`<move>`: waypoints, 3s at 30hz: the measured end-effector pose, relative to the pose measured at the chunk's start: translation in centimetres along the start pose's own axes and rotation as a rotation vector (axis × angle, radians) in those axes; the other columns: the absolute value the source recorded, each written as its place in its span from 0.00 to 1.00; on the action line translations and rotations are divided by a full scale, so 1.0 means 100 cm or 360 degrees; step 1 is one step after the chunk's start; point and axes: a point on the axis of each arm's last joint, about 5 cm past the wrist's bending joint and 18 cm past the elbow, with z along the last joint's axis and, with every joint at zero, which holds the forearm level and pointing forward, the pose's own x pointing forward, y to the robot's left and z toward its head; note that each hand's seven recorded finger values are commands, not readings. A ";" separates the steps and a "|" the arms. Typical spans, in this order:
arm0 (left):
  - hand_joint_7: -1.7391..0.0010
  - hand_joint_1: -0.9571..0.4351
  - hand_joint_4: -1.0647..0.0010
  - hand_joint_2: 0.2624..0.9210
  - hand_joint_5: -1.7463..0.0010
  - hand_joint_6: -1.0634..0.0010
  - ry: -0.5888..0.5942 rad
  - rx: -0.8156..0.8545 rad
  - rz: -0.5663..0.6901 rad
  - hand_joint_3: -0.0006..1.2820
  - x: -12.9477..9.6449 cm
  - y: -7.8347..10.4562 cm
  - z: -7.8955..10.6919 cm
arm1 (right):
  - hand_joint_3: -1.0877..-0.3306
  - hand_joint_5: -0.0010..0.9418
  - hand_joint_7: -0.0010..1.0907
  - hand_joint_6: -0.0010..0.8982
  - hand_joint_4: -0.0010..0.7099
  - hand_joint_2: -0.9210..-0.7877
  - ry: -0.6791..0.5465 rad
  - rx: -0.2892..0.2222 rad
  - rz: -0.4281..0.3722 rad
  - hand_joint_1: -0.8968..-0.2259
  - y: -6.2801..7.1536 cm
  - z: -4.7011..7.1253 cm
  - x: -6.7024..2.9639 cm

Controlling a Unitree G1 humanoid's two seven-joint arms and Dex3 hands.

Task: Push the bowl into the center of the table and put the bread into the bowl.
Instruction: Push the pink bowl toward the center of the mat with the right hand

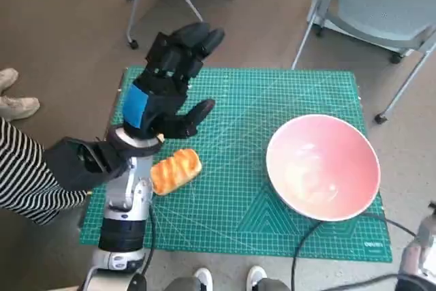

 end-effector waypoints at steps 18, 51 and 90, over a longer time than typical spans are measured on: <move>0.58 0.58 1.00 0.65 0.74 1.00 0.0005 0.0008 -0.0003 0.53 -0.002 0.005 0.000 | 0.30 0.00 0.42 0.04 0.17 0.00 0.0456 0.0236 -0.0019 0.46 0.027 -0.044 -0.0357; 0.59 0.56 0.90 0.87 0.83 1.00 0.0025 0.0127 0.0045 0.29 -0.013 0.022 0.012 | 0.37 0.02 0.41 0.13 0.25 0.00 0.0564 0.0797 0.0201 0.44 0.115 -0.043 -0.0194; 0.58 0.55 0.84 0.98 0.90 1.00 0.0051 0.0175 0.0124 0.19 -0.023 0.019 0.014 | 0.21 0.00 0.39 0.07 0.20 0.00 0.0699 0.0758 0.0645 0.50 0.173 -0.028 -0.0129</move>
